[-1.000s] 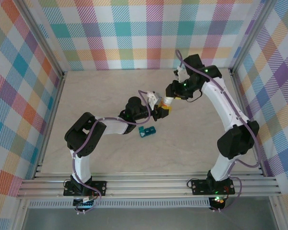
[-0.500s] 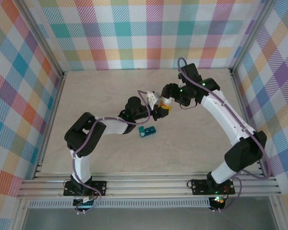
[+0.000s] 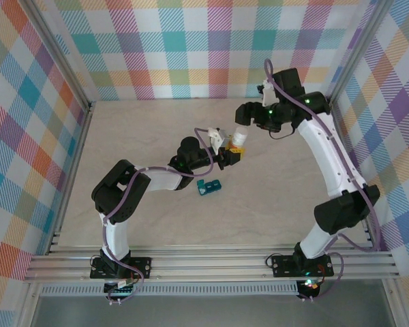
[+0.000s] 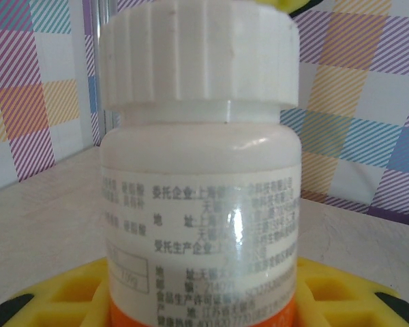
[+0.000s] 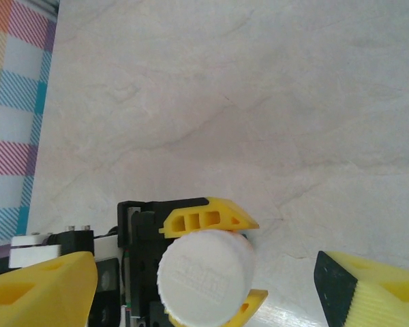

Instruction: Sort the pills into containers

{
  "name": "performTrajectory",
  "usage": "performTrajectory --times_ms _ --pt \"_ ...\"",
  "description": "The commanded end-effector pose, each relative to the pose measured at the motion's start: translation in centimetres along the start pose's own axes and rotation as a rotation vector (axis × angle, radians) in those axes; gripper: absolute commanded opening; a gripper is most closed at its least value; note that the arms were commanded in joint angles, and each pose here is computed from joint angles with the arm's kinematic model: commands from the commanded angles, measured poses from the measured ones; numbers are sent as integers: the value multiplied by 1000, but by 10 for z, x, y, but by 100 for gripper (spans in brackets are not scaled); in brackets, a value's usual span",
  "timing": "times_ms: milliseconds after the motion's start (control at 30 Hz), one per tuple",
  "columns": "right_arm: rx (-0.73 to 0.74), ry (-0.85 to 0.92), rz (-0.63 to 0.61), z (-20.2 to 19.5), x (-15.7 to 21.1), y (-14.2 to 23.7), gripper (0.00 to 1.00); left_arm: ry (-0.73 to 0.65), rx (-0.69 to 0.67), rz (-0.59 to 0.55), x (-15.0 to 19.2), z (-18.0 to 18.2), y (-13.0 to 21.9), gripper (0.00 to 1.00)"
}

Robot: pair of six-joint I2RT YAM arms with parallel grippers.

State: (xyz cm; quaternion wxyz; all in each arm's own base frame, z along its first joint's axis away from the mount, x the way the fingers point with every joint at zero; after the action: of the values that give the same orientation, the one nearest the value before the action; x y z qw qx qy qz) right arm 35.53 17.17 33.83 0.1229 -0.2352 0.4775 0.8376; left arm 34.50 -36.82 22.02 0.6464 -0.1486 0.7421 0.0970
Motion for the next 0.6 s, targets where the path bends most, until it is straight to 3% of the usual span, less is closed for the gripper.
performTrajectory --times_ms 0,400,567 --pt "-42 78 126 3 18 -10 83 -70 36 -85 -35 -13 3 0" --pt "-110 87 178 7 24 -21 67 -68 34 -81 -33 -12 2 0" --pt "-114 80 197 5 28 -24 66 -67 34 -78 -33 -12 1 0"
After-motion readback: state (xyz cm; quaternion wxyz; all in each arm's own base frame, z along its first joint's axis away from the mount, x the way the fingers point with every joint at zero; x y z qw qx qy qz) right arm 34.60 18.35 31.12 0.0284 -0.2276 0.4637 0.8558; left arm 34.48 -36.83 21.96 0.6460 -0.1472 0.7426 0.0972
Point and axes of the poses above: each hand's point on the last joint's axis, 136 mm out from that joint toward the fingers, its own y axis back along the fingers, its own z axis along the line the jaws close on, x = y × z, the point moved 4 cm from there along y, back along the fingers, and after that the axes turned 4 degrees about y, right-handed, at the moved point
